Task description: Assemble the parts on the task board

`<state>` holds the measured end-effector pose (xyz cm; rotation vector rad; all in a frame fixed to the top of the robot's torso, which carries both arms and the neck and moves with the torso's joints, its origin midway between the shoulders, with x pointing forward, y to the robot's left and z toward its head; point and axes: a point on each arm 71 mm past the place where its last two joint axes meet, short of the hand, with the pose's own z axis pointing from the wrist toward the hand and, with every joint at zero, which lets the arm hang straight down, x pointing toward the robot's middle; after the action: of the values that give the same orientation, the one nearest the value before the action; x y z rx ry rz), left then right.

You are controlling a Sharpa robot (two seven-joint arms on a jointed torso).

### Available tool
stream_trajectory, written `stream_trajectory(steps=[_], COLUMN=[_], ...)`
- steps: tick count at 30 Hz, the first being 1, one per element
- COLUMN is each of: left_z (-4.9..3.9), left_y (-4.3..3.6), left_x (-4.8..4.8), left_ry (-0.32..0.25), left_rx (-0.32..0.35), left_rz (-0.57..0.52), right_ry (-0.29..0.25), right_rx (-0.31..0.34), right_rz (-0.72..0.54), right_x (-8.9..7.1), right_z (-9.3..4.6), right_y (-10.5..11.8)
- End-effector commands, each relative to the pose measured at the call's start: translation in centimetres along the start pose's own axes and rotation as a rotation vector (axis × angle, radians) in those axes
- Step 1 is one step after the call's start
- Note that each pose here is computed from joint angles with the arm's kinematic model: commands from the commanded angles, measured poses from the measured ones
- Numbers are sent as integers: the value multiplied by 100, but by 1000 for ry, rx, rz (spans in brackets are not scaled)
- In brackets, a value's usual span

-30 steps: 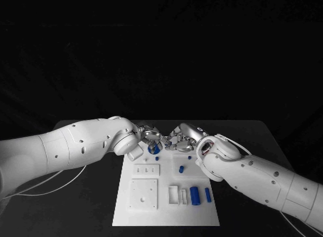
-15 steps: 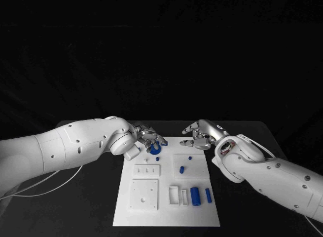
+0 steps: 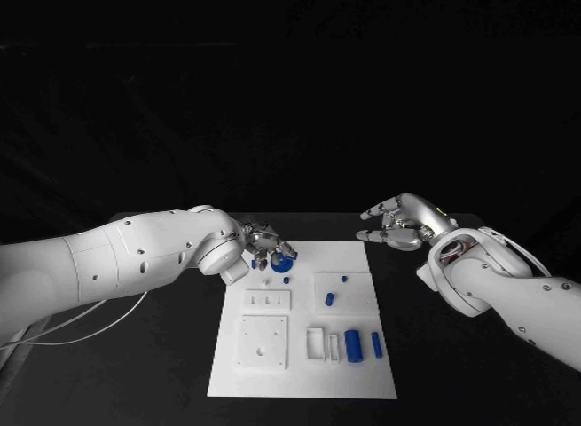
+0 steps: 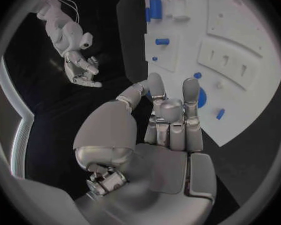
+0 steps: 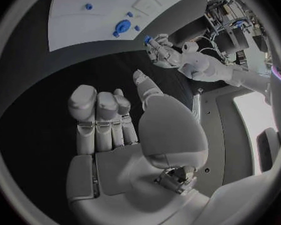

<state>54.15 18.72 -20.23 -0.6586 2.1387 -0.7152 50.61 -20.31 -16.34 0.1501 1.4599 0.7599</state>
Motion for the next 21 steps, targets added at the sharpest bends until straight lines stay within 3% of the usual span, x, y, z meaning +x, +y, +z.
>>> stream_trajectory(steps=[1,11,21], left_z=[-10,-8,39], left_y=[48,235,529], left_x=[-16,74,291], left_ry=[-82,-130,-141], left_rx=[-33,-86,-138], left_rz=[69,113,122], right_ry=[-40,-145,-215], right_rx=[6,101,125], right_rz=[77,257,447], right_x=[-61,-207,-298], right_z=[15,83,187], right_y=[-76,-401,-483])
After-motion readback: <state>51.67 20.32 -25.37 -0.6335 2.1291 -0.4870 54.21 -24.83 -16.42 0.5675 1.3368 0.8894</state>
